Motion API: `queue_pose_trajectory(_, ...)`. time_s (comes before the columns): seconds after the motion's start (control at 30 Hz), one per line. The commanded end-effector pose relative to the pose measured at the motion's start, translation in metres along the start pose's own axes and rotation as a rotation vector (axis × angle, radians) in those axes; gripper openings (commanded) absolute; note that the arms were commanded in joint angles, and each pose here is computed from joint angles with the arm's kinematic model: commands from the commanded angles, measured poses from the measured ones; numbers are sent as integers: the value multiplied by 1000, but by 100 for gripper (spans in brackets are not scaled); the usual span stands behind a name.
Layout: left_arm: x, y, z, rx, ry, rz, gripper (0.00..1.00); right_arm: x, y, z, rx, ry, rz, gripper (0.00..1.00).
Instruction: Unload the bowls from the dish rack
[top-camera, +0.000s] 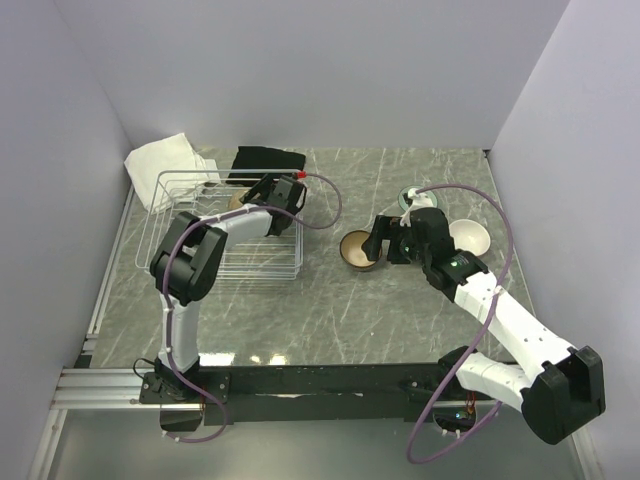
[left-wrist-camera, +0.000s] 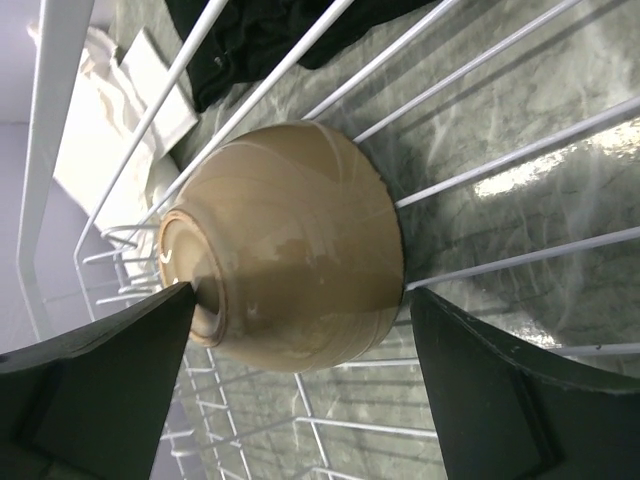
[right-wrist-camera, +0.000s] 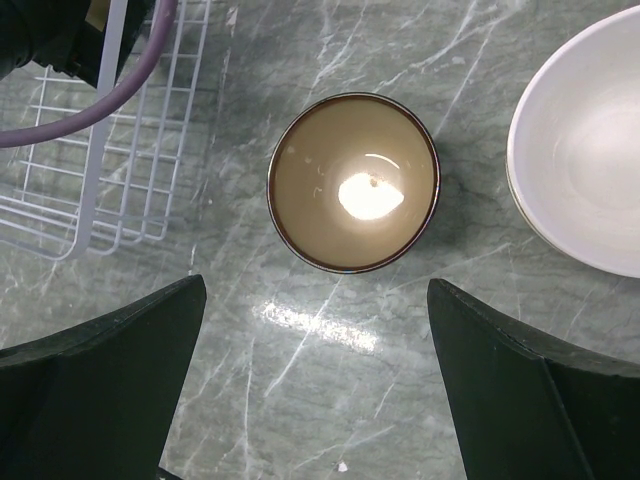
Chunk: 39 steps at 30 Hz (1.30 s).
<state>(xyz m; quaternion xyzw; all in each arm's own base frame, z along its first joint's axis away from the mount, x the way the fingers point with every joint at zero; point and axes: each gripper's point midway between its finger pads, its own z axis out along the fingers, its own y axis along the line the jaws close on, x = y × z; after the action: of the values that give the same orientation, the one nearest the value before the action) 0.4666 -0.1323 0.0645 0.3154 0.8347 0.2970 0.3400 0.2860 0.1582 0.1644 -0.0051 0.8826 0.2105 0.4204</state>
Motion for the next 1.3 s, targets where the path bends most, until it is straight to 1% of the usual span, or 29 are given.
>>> queue_pose_trajectory(0.0,93,-60,6,180,277,303,90,-12,6,-4,-28,-54,1,100)
queue_pose_trajectory(0.13,93,-55,4,157,289,286,82,-11,6,-4,-29,-53,1,100)
queue_pose_trajectory(0.33,87,-45,-2,129,286,237,74,-11,7,-3,-33,-53,3,100)
queue_pose_trajectory(0.53,77,-27,-10,72,278,189,72,-12,8,-3,-39,-54,5,100)
queue_pose_trajectory(0.6,70,-18,-14,45,268,169,69,-12,8,-3,-40,-57,5,100)
queue_pose_trajectory(0.77,60,4,-23,-27,242,121,66,-12,9,-3,-42,-56,5,100)
queue_pose_trajectory(0.93,49,15,-30,-54,208,64,62,-11,8,-3,-43,-53,8,100)
queue_pose_trajectory(1.07,51,16,-33,-51,204,57,62,-10,8,-3,-43,-54,7,100)
queue_pose_trajectory(1.2,65,5,-31,-23,239,75,66,-9,8,-2,-43,-50,7,100)
queue_pose_trajectory(1.27,68,-3,-32,5,243,69,67,-8,8,-1,-42,-47,10,99)
